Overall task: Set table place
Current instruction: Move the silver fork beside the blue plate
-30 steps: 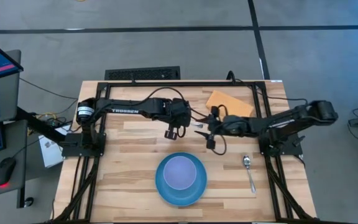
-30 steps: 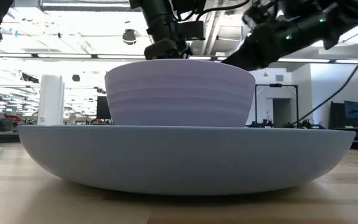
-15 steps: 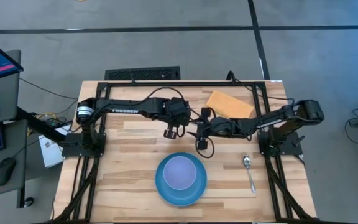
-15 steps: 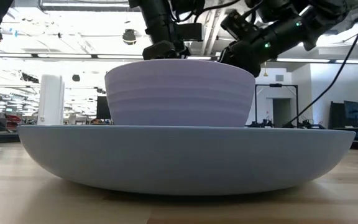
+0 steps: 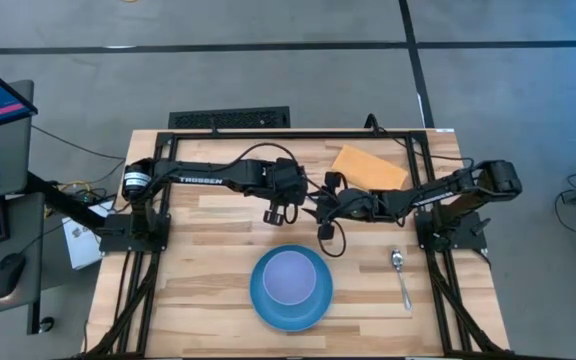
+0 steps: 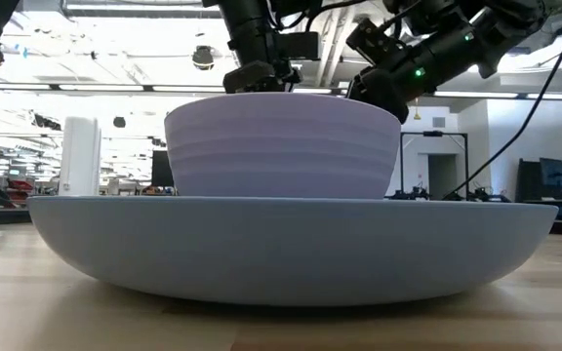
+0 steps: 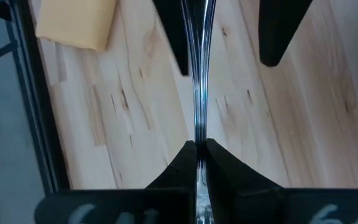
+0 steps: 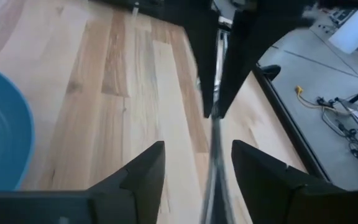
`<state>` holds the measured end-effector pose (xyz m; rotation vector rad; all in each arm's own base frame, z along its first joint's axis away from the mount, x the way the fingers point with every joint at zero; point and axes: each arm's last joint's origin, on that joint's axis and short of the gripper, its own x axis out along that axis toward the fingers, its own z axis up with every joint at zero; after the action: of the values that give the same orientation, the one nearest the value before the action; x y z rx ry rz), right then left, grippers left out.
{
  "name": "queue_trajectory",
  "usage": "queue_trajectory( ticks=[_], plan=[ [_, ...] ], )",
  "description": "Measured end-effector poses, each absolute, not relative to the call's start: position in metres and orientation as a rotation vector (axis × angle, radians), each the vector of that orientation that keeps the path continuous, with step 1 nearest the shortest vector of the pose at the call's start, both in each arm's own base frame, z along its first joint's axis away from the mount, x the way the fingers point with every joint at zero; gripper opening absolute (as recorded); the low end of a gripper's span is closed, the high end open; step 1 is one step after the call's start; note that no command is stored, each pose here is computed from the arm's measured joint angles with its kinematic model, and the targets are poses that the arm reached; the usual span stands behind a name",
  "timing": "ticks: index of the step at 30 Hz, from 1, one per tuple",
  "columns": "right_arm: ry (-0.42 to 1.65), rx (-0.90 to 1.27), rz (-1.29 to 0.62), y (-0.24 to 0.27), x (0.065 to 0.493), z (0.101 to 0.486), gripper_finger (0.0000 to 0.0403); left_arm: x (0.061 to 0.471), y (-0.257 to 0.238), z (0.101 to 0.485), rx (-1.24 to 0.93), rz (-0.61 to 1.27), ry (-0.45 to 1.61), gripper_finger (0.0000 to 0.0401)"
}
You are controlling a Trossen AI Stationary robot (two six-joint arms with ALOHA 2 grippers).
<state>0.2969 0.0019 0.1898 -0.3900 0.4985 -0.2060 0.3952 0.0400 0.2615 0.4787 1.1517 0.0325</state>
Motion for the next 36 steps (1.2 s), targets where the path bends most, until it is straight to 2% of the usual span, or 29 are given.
queue_trajectory(
  ticks=[7, 16, 30, 36],
  plan=[
    [0.500, -0.390, -0.207, 0.002, 0.297, 0.190, 0.0170, 0.397, 0.039, 0.275, 0.467, 0.025, 1.129, 0.0000],
    [0.498, -0.372, -0.212, 0.002, 0.297, 0.190, 0.0138, 0.395, 0.039, 0.275, 0.433, 0.032, 1.149, 0.0000],
    [0.492, -0.352, -0.213, 0.002, 0.297, 0.190, 0.0124, 0.394, 0.038, 0.274, 0.410, 0.018, 1.155, 0.0000],
    [0.488, -0.353, -0.216, 0.002, 0.297, 0.190, 0.0095, 0.394, 0.038, 0.274, 0.399, 0.023, 1.160, 0.0001]
  ],
)
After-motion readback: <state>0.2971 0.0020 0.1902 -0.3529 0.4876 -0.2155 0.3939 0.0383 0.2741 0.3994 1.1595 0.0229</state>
